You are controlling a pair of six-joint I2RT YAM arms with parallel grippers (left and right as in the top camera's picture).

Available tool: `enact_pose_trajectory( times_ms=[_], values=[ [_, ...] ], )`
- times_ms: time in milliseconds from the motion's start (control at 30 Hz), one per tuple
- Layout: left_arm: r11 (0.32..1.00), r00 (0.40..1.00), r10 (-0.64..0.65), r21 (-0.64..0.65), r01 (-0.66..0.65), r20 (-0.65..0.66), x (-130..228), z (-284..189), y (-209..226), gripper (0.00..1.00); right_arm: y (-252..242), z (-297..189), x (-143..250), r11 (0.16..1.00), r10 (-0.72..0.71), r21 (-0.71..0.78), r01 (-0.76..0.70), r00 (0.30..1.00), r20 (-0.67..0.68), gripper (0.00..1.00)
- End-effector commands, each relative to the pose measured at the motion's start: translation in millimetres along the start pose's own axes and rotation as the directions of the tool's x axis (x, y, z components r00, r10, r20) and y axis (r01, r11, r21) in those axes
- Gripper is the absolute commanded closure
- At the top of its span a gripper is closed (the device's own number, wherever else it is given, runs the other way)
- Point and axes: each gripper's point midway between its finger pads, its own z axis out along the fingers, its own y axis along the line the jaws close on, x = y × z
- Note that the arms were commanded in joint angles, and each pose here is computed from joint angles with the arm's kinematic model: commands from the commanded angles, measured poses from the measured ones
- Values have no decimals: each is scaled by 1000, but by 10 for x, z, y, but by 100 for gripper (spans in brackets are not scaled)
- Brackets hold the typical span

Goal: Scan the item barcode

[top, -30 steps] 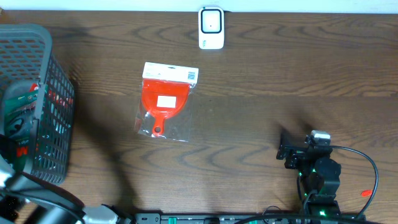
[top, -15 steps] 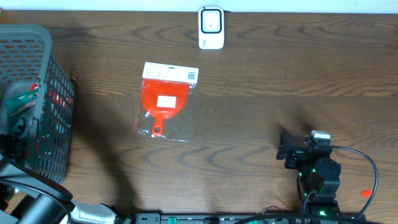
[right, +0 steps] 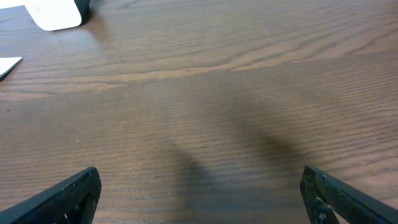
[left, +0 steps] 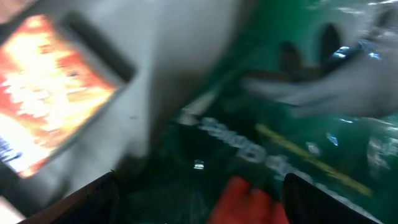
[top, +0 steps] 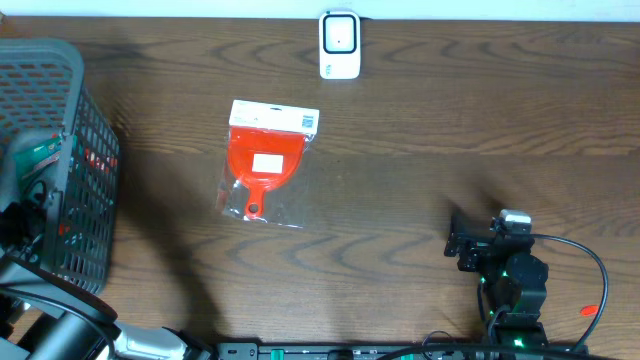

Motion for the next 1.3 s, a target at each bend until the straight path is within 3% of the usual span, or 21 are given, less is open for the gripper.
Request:
enact_pose_trajectory(
  times_ms=[0, 267, 467, 767, 967, 1133, 1267],
  values=[
    [992, 998, 46, 120, -50, 30, -71, -57, -203, 14, -18, 2, 10, 1000, 10, 11, -10, 1000, -2, 1],
    [988, 998, 46, 146, -50, 32, -73, -63, -248, 14, -18, 2, 10, 1000, 10, 11, -10, 1000, -2, 1],
    [943, 994, 82, 316, -102, 77, -124, -135, -557, 13, -18, 2, 15, 1000, 10, 11, -10, 1000, -4, 1],
    [936, 988, 134, 319, -151, 75, -95, -112, -726, 13, -19, 2, 19, 1000, 10, 12, -10, 1000, -5, 1],
    [978, 991, 129, 164, -131, 26, -43, -16, -669, 13, -19, 2, 19, 1000, 10, 12, -10, 1000, -5, 1],
    [968, 983, 180, 169, -184, 43, -47, -36, -874, 12, -20, 2, 19, 1000, 10, 12, -10, 1000, -6, 1],
    [987, 987, 158, 16, -159, 43, -80, -38, -738, 12, -20, 2, 19, 1000, 10, 12, -10, 1000, -6, 1]
  ],
)
